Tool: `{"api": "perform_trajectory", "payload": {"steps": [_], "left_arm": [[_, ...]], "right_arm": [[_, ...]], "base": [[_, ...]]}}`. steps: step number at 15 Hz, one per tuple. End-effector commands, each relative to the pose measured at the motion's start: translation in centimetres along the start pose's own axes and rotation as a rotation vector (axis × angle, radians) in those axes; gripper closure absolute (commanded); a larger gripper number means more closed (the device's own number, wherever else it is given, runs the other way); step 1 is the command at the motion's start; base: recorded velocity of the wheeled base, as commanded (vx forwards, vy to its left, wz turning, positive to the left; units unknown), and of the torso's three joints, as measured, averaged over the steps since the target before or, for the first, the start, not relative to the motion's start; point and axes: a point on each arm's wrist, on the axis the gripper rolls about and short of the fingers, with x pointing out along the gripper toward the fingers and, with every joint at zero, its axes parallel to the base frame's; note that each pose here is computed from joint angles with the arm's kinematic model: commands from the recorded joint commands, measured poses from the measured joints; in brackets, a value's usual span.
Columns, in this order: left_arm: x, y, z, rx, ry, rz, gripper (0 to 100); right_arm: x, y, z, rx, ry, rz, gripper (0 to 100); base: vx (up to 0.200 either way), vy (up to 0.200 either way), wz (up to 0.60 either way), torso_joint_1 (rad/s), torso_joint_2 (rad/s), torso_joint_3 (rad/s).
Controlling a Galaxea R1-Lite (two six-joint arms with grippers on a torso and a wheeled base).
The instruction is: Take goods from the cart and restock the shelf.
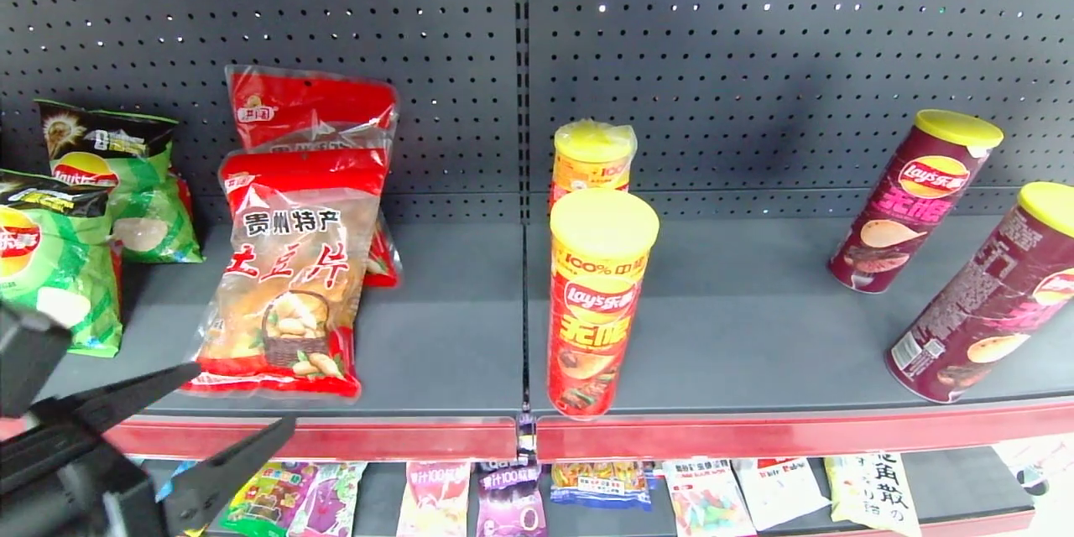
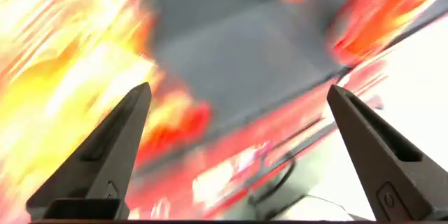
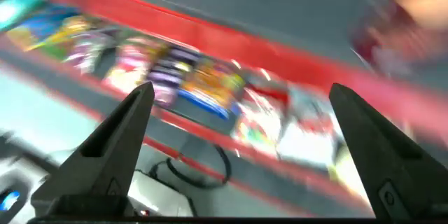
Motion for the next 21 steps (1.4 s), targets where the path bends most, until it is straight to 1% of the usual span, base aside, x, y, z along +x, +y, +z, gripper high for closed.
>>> {"api": "perform_trajectory", "payload": {"steps": [1, 2, 3, 5, 6, 7, 8, 9, 10, 11, 12, 13, 14, 15, 16, 17, 18, 19, 20, 21], "left_arm": [[-7.4, 0.6, -4.1, -0.112, -0.068, 0.219, 0], [-8.3, 0.7, -5.4, -0.126, -0.053, 0.279, 0], [-9.0, 0.7, -6.2, -0.137, -0.053, 0.320, 0], [-9.9, 0.4, -7.7, -0.187, -0.040, 0.452, 0], [-10.0, 0.2, -8.6, -0.206, -0.031, 0.507, 0], [-10.1, 0.0, -9.8, -0.211, -0.048, 0.524, 0], [-10.3, -0.2, -11.1, -0.203, -0.089, 0.496, 0], [-10.1, -0.3, -11.6, -0.191, -0.107, 0.458, 0], [-10.0, -0.3, -11.5, -0.190, -0.124, 0.445, 0], [-8.8, -0.1, -11.4, -0.147, -0.261, 0.344, 0], [-8.0, -0.1, -12.0, -0.076, -0.314, 0.291, 0], [-7.9, -0.1, -12.1, -0.051, -0.303, 0.272, 0], [-7.8, -0.2, -12.6, -0.028, -0.230, 0.246, 0], [-7.8, -0.2, -12.4, -0.027, -0.254, 0.246, 0], [-7.8, -0.2, -12.5, -0.026, -0.251, 0.259, 0], [-7.9, 0.0, -12.5, -0.041, -0.250, 0.342, 0], [-7.9, -0.1, -12.5, -0.048, -0.258, 0.363, 0], [-7.9, -0.2, -12.5, -0.055, -0.265, 0.411, 0], [-7.9, -0.3, -12.5, -0.073, -0.265, 0.483, 0], [-7.9, -0.3, -12.6, -0.069, -0.270, 0.468, 0]], "right_arm": [[-1.8, 0.2, -0.1, 0.034, -0.083, -0.117, 0], [-1.9, 0.3, -0.6, 0.043, -0.066, -0.140, 0], [-2.1, 0.4, -1.0, 0.051, -0.057, -0.177, 0], [-2.5, 0.7, -2.1, 0.070, -0.038, -0.239, 0], [-2.7, 0.9, -2.9, 0.073, -0.022, -0.250, 0], [-2.9, 1.1, -4.1, 0.069, -0.041, -0.246, 0], [-2.8, 1.1, -5.0, 0.055, -0.066, -0.236, 0], [-2.8, 1.0, -5.3, 0.041, -0.104, -0.221, 0], [-2.9, 1.0, -5.4, 0.037, -0.131, -0.218, 0], [-2.8, 1.0, -5.5, 0.037, -0.134, -0.219, 0], [-2.7, 0.9, -5.6, 0.037, -0.131, -0.224, 0], [-2.7, 0.9, -5.6, 0.034, -0.130, -0.230, 0], [-2.6, 0.9, -5.6, 0.033, -0.141, -0.234, 0], [-2.2, 0.8, -5.6, 0.034, -0.174, -0.229, 0], [-2.0, 0.8, -5.6, 0.032, -0.208, -0.219, 0], [-1.5, 0.7, -5.7, 0.018, -0.263, -0.209, 0], [-1.2, 0.6, -5.8, 0.020, -0.269, -0.235, 0], [-1.2, 0.6, -5.8, 0.024, -0.272, -0.264, 0], [-1.2, 0.5, -5.7, 0.029, -0.261, -0.293, 0], [-1.1, 0.4, -5.7, 0.026, -0.255, -0.280, 0]], "base": [[0.000, 0.000, 0.00, 0.000, 0.00, 0.000], [0.000, 0.000, 0.00, 0.000, 0.00, 0.000], [0.000, 0.000, 0.00, 0.000, 0.00, 0.000], [0.000, 0.000, 0.00, 0.000, 0.00, 0.000], [0.000, 0.000, 0.00, 0.000, 0.00, 0.000], [0.000, 0.000, 0.00, 0.000, 0.00, 0.000], [0.000, 0.000, 0.00, 0.000, 0.00, 0.000], [0.000, 0.000, 0.00, 0.000, 0.00, 0.000], [0.000, 0.000, 0.00, 0.000, 0.00, 0.000], [0.000, 0.000, 0.00, 0.000, 0.00, 0.000], [0.000, 0.000, 0.00, 0.000, 0.00, 0.000], [0.000, 0.000, 0.00, 0.000, 0.00, 0.000], [0.000, 0.000, 0.00, 0.000, 0.00, 0.000], [0.000, 0.000, 0.00, 0.000, 0.00, 0.000], [0.000, 0.000, 0.00, 0.000, 0.00, 0.000], [0.000, 0.000, 0.00, 0.000, 0.00, 0.000], [0.000, 0.000, 0.00, 0.000, 0.00, 0.000], [0.000, 0.000, 0.00, 0.000, 0.00, 0.000], [0.000, 0.000, 0.00, 0.000, 0.00, 0.000], [0.000, 0.000, 0.00, 0.000, 0.00, 0.000]]}}
